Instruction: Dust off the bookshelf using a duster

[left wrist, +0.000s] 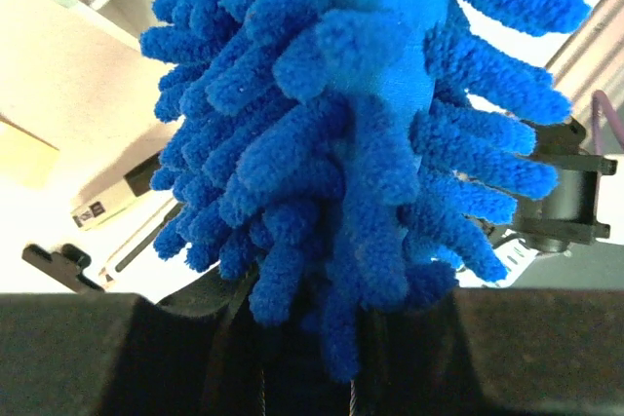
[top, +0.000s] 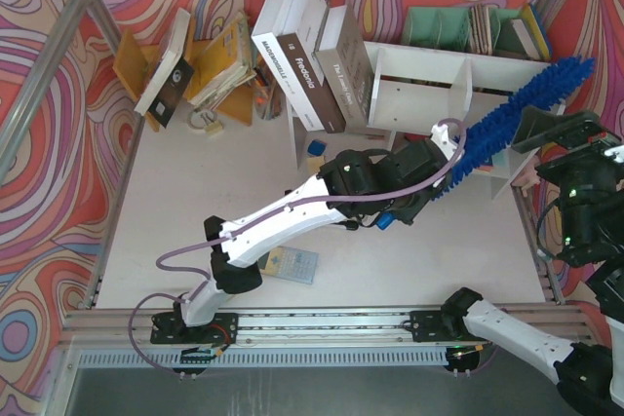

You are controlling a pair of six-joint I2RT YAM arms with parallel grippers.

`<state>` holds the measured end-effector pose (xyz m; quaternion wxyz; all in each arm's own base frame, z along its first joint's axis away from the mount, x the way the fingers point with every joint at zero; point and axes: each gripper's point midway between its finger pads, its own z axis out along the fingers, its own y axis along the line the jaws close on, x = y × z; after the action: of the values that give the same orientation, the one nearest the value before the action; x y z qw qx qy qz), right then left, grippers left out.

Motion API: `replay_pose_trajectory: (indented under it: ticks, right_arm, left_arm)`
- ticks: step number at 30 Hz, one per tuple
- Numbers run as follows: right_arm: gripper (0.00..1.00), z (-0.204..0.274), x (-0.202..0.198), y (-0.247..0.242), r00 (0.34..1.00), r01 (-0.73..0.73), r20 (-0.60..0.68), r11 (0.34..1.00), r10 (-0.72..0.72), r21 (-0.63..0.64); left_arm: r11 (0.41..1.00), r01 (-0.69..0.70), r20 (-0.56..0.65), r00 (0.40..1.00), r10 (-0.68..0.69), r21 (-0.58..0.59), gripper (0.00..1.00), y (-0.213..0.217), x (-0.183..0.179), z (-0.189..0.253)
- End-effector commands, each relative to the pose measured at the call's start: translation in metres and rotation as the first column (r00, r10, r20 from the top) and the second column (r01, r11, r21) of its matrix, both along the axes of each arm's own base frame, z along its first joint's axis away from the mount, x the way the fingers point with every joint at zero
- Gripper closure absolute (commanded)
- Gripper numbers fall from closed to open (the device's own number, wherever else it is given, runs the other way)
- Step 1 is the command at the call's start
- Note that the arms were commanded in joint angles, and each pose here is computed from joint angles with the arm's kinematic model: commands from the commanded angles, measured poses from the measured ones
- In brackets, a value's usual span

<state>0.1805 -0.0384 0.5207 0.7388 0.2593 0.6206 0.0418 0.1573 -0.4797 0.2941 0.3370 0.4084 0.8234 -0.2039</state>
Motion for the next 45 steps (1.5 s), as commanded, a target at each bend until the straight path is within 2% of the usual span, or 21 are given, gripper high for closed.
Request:
replay_pose_trajectory:
  ticks: [1, 7, 24, 28, 36, 45]
  right_arm:
    - [0.01, 0.006, -0.005, -0.006, 0.999, 0.017, 0.037, 1.0, -0.018, 0.022]
    - [0.01, 0.002, -0.007, -0.006, 0.999, 0.014, 0.031, 1.0, -0.015, 0.026]
    - [0.01, -0.008, -0.021, -0.019, 0.998, 0.044, 0.043, 0.998, -0.046, 0.04]
    - [0.01, -0.009, -0.023, -0.021, 0.998, 0.054, 0.041, 0.998, -0.056, 0.039]
    - [0.01, -0.013, -0.02, -0.021, 0.997, 0.067, 0.037, 0.997, -0.068, 0.03]
    - [0.01, -0.015, -0.018, -0.021, 0.997, 0.073, 0.034, 0.997, -0.074, 0.027]
  left_arm:
    - [0.996, -0.081, 0.102, 0.991, 0.083, -0.026, 1.0, 0.004, 0.022, 0.015]
    - [0.981, -0.191, 0.166, 0.967, 0.194, -0.034, 1.0, 0.013, 0.046, 0.02]
    - [0.987, -0.148, 0.137, 0.978, 0.155, -0.057, 1.0, -0.025, 0.059, -0.007]
    - [0.992, -0.098, 0.1, 0.989, 0.106, -0.085, 1.0, -0.037, 0.05, -0.008]
    - [0.997, -0.024, 0.099, 0.995, 0.032, -0.079, 1.0, -0.049, 0.026, -0.012]
    - [1.0, 0.027, 0.146, 0.989, -0.027, 0.001, 1.0, -0.039, -0.006, -0.015]
